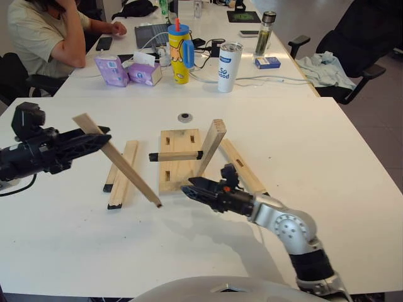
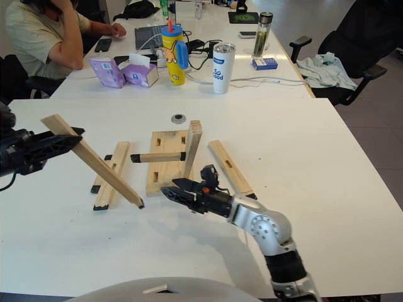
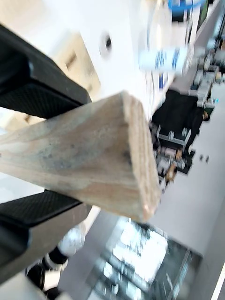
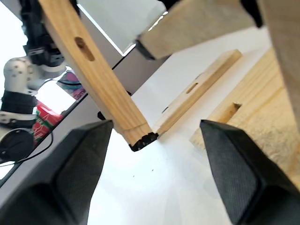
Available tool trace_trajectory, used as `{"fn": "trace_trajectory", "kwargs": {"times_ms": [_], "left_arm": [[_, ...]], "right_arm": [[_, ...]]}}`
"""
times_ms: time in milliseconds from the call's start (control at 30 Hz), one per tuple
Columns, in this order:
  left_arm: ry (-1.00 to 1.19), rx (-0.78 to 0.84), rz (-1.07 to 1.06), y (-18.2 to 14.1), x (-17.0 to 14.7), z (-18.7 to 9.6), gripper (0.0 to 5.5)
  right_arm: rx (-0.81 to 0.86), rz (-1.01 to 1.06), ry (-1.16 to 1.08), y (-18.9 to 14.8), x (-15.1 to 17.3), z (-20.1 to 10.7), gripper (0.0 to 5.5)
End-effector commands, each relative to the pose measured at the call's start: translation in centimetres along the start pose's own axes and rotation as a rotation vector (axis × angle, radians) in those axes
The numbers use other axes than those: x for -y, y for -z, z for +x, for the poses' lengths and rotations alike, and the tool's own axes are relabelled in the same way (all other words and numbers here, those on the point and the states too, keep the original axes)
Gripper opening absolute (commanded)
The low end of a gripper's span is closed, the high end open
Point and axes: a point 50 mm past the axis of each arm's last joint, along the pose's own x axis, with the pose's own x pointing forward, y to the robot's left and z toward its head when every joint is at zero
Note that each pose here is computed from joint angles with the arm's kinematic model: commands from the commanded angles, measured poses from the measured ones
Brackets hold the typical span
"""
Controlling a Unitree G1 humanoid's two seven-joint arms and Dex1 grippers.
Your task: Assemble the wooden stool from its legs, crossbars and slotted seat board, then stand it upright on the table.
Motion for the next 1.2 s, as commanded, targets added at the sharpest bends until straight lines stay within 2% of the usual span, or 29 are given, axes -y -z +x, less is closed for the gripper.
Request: {"fn": "trace_trajectory", "kwargs": {"times_ms": [33,200,367,567,1033,1200], "left_arm": [[-0.022,0.045,0.095,-1.7,-0.5,-0.3,2.08],[-0.012,0.122,0.127,-1.9,-0.5,1.0,2.08],[-0.002,0.17,0.142,-1.1,0.2,2.6,2.08],[0.043,0.212,0.136,-0.1,0.7,4.8,2.08],[0.107,0.114,0.091,4.1,-1.2,7.1,2.08],[0.116,0.112,0.121,4.0,-1.0,7.6,2.08]], "right_arm": [[-0.001,-0.024,0.115,-0.5,1.2,1.3,3.44],[0.014,-0.073,0.273,-1.5,3.3,0.4,3.44],[-0.023,-0.154,0.267,-2.1,3.4,0.0,3.44],[-0.125,-0.229,0.264,-0.5,3.5,-0.8,3.44],[-0.227,-0.279,0.171,1.3,3.2,0.0,3.44],[-0.262,-0.301,0.182,1.7,3.7,0.1,3.44]]}}
